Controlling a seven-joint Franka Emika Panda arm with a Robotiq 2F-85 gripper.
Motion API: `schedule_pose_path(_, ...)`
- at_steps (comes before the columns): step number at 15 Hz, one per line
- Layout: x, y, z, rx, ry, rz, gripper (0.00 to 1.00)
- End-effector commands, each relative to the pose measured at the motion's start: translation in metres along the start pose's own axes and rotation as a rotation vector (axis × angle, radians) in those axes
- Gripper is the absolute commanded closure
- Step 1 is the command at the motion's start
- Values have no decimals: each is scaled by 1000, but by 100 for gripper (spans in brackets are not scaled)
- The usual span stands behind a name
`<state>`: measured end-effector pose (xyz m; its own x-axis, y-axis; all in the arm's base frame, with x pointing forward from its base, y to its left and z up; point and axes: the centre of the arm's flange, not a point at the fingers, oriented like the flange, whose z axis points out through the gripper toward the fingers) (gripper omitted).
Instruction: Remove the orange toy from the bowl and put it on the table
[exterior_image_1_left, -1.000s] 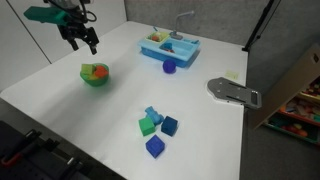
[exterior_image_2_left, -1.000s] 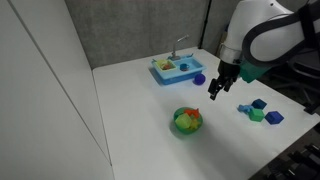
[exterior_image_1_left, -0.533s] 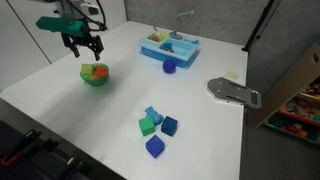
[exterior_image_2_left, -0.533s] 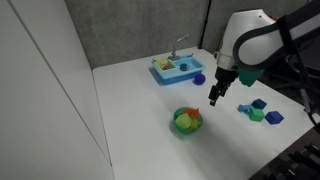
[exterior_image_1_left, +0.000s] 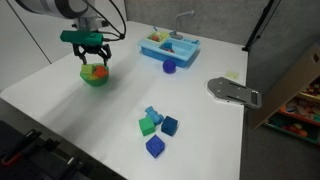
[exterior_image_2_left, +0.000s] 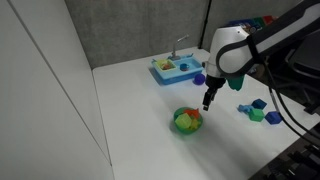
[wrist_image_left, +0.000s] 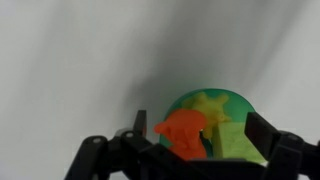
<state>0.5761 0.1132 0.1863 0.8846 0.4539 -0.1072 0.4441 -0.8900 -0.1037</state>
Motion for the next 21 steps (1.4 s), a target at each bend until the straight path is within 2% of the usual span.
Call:
schedule_pose_path(1,23,-1,19,8,-19,-83,0)
schedule_pose_path(6,35,-5,45,13,-40,-133,0)
schedule_pose_path(13,55,-5,59,21,-30,-162,0)
schedule_pose_path(14,57,-5,60,21,-29,-163,4)
schedule_pose_path(15,59,-6,61,20,-28,-166,25)
schedule_pose_path(17,62,-7,62,21,-26,-170,31)
schedule_pose_path(21,65,-6,55,9,-15,-167,64)
